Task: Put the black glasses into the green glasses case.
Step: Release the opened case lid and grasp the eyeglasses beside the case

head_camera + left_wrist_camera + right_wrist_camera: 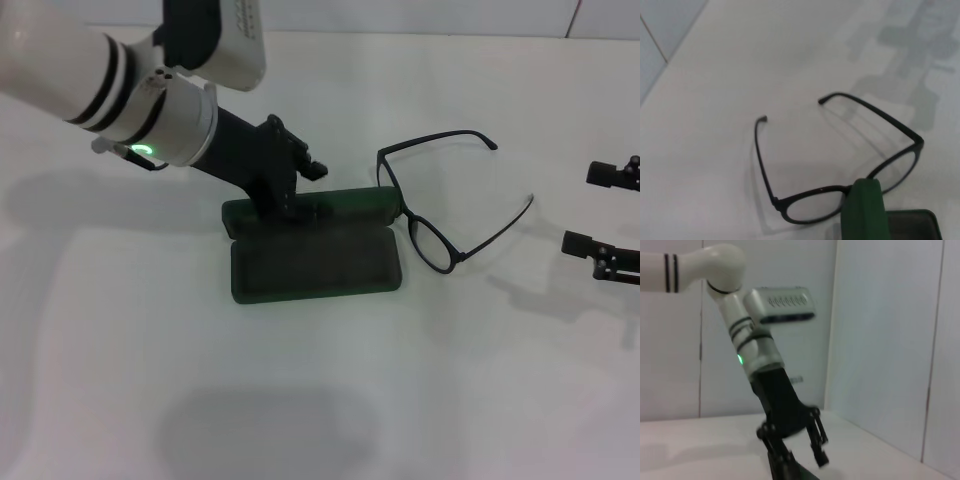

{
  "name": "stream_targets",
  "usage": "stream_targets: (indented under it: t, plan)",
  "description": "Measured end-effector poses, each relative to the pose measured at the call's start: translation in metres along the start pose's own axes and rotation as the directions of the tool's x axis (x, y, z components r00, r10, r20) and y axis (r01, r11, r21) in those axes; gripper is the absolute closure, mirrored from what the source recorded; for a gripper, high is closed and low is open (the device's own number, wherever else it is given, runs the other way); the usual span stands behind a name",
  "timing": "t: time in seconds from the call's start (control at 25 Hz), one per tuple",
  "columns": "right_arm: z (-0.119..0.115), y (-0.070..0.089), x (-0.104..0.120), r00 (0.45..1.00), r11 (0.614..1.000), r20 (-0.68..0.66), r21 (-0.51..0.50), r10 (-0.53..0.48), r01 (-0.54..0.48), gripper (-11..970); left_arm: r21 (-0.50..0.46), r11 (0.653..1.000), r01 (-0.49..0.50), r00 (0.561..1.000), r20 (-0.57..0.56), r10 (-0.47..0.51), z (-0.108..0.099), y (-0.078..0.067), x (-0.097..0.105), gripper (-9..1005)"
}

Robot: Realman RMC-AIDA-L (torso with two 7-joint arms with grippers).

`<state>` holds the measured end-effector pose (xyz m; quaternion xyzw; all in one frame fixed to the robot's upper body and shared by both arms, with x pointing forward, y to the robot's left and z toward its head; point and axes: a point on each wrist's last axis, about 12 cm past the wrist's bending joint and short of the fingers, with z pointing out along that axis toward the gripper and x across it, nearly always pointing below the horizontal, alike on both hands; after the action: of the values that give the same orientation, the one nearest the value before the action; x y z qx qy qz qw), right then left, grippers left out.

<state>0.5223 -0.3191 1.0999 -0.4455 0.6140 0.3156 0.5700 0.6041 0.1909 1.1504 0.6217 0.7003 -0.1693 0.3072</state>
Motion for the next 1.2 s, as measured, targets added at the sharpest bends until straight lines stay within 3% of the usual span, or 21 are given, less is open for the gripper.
stream_targets:
  t: [0.12,0.24,0.32,0.44,0.52,0.64,0.8,0.96,1.2]
  plan:
    - [-0.002,-0.001,0.000,1.000,1.000,-0.006,0.008,-0.001,0.001,149,-0.037,0.999,0.013,0.997,0.082,-0.010,-0.011,-0.004,0.002,673]
    - [0.001,-0.004,-0.002,1.000,1.000,0.003,0.018,-0.001,0.001,149,-0.068,0.996,0.059,0.960,0.279,-0.038,-0.024,-0.011,0.009,553]
    - [0.007,-0.010,-0.007,1.000,1.000,0.005,0.018,0.009,-0.009,149,-0.086,0.990,0.111,0.903,0.424,-0.065,-0.030,-0.017,0.019,474]
    - [0.026,-0.025,-0.023,0.999,0.999,-0.017,-0.021,0.041,-0.042,149,-0.074,0.971,0.227,0.778,0.614,-0.135,-0.030,-0.027,0.037,386]
    - [0.038,-0.036,-0.036,0.994,0.994,-0.071,-0.053,0.087,-0.091,149,-0.056,0.954,0.296,0.709,0.682,-0.180,-0.023,-0.034,0.052,338]
    - [0.060,-0.050,-0.058,0.971,0.984,-0.197,-0.086,0.136,-0.155,149,-0.054,0.936,0.349,0.655,0.728,-0.202,-0.014,-0.045,0.066,315]
    - [0.096,-0.061,-0.083,0.885,0.973,-0.438,-0.084,0.158,-0.216,149,-0.039,0.924,0.379,0.622,0.751,-0.224,-0.008,-0.052,0.073,316]
    - [0.130,-0.064,-0.103,0.810,0.972,-0.568,-0.074,0.142,-0.222,149,-0.046,0.930,0.366,0.622,0.755,-0.208,-0.005,-0.054,0.074,317]
    - [0.170,-0.046,-0.109,0.727,0.970,-0.684,-0.132,0.061,-0.205,149,-0.039,0.932,0.361,0.611,0.765,-0.205,-0.001,-0.050,0.069,319]
